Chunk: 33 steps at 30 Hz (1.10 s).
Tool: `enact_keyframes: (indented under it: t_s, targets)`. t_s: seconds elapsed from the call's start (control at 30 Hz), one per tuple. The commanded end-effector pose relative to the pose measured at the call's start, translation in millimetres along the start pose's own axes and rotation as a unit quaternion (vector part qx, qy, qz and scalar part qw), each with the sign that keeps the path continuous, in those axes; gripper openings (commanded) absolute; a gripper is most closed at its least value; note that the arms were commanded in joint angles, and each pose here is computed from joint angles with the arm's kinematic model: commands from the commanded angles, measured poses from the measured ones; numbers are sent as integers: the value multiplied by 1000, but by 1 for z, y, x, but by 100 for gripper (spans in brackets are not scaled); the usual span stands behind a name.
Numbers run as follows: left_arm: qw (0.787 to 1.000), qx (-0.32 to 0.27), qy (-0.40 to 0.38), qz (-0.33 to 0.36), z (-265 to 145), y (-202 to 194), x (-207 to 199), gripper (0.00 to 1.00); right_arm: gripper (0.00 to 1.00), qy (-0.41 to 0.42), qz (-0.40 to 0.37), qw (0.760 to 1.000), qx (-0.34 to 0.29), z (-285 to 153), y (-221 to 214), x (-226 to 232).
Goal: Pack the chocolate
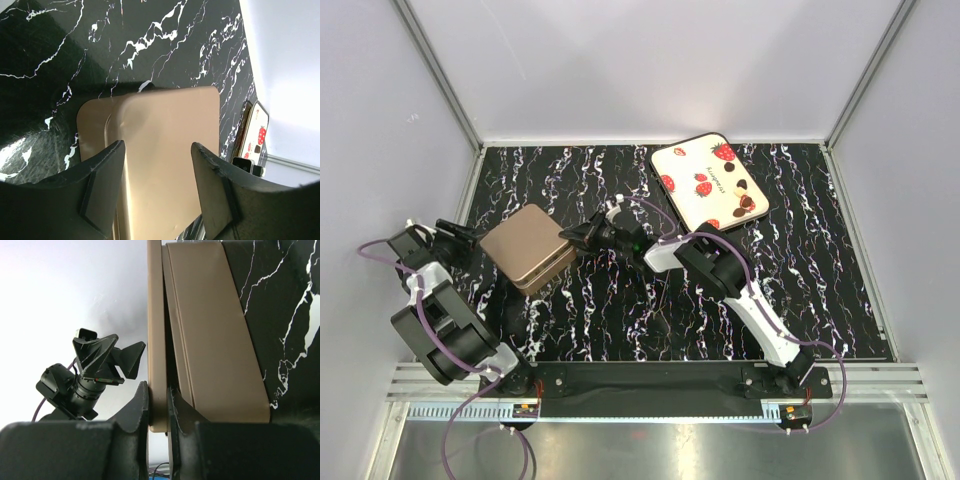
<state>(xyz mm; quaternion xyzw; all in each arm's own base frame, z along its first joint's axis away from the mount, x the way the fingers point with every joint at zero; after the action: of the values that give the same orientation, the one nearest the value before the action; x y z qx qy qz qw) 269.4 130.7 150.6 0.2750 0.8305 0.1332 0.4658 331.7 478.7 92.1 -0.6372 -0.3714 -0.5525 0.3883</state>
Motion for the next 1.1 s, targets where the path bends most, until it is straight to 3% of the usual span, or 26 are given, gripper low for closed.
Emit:
enact_keyframes:
  t_s: [0.0,0.27,0.67,1.07]
  targets:
    - [999,-18,-14,35,-1,17,-11,60,0,26,-24,999,-12,-3,-6,19]
    - [999,-25,1,39,-3,23,-14,61,0,34,-44,998,-18,-9,-9,35]
    - [999,-2,-16,46,11,10,-27,62,1,15,-34,999,-16,-10,-9,19]
    - [999,27,11,38,24,-3,-22,62,19,0,-51,998,-28,-17,-9,27]
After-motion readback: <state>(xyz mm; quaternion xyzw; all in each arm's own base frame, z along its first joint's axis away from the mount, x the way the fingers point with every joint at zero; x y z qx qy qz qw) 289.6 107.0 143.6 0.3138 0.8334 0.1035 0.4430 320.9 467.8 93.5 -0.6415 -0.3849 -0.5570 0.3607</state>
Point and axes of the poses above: each gripper's point midway between its finger pads, its own z axis out along the fingers, its own x axis along the line the jaws close on, y = z × x, the point moved 7 cm from there along -z, back along the fingers, and after that the axes turned 8 degrees about z, right-handed, at the moved point
